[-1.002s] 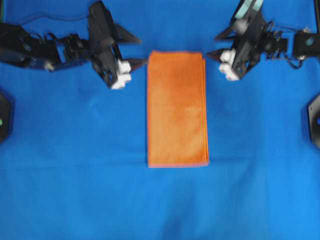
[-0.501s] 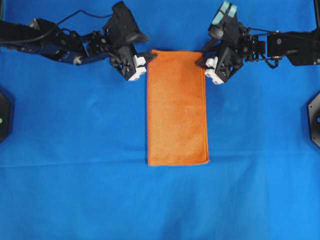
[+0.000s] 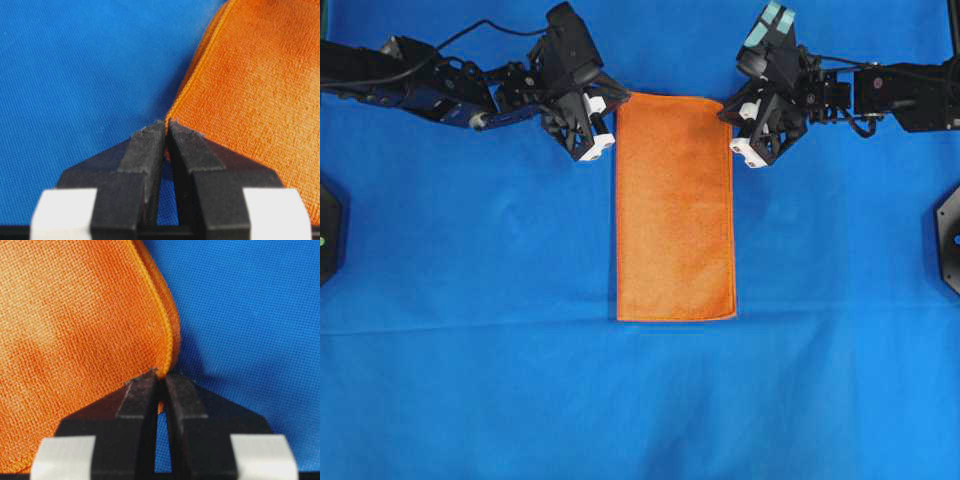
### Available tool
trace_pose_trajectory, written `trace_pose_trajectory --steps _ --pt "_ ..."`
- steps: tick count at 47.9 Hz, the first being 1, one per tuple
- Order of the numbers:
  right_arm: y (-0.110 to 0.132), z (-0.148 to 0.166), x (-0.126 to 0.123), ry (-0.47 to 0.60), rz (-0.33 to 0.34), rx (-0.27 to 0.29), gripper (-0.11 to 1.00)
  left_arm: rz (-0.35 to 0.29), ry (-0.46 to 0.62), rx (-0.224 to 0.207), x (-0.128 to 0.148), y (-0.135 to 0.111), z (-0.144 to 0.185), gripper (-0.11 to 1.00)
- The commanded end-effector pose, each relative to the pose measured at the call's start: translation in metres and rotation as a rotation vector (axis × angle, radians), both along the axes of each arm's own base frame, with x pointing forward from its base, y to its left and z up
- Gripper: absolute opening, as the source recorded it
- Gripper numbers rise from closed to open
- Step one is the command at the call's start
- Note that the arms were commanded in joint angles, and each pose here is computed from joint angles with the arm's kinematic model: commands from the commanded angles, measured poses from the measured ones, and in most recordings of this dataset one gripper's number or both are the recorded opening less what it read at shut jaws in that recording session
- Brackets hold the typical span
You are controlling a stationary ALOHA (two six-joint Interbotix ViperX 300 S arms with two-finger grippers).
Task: Fold the orange towel.
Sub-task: 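Move both grippers to the far corners of the folded strip and grasp, then pull the far end toward the near end, folding the strip in half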
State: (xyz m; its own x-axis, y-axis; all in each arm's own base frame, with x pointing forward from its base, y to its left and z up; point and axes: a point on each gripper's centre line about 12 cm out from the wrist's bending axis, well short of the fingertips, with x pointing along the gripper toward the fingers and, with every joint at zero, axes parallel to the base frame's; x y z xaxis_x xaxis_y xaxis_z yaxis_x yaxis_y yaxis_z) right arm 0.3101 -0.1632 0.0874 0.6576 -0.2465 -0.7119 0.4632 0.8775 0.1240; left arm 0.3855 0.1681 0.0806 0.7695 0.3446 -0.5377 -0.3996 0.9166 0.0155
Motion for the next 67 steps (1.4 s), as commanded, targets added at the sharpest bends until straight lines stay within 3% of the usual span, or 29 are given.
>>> trace_pose_trajectory --steps 1,14,22,34,46,53,67 --pt "0.0 0.007 0.004 -0.027 -0.004 -0.003 0.04 -0.005 -0.031 0.016 0.006 0.001 0.011 0.02" --pt "-0.002 0.015 0.004 -0.044 -0.023 -0.006 0.04 0.013 -0.041 0.028 0.003 0.01 0.023 0.02" --pt "-0.002 0.03 0.003 -0.062 -0.032 -0.026 0.04 -0.018 -0.035 0.065 0.001 0.006 0.044 0.02" --pt "0.013 0.059 0.0 -0.095 -0.026 -0.054 0.04 -0.058 -0.059 0.088 0.001 -0.009 0.078 0.02" --pt "0.036 0.073 0.002 -0.092 0.012 -0.06 0.04 -0.135 -0.073 0.116 0.005 -0.036 0.092 0.02" --pt "0.053 0.069 0.003 -0.087 0.043 -0.036 0.04 -0.185 -0.049 0.103 0.004 -0.057 0.086 0.02" --pt "0.113 0.063 -0.004 -0.075 0.141 0.046 0.04 -0.321 0.021 0.057 -0.004 -0.117 0.069 0.02"
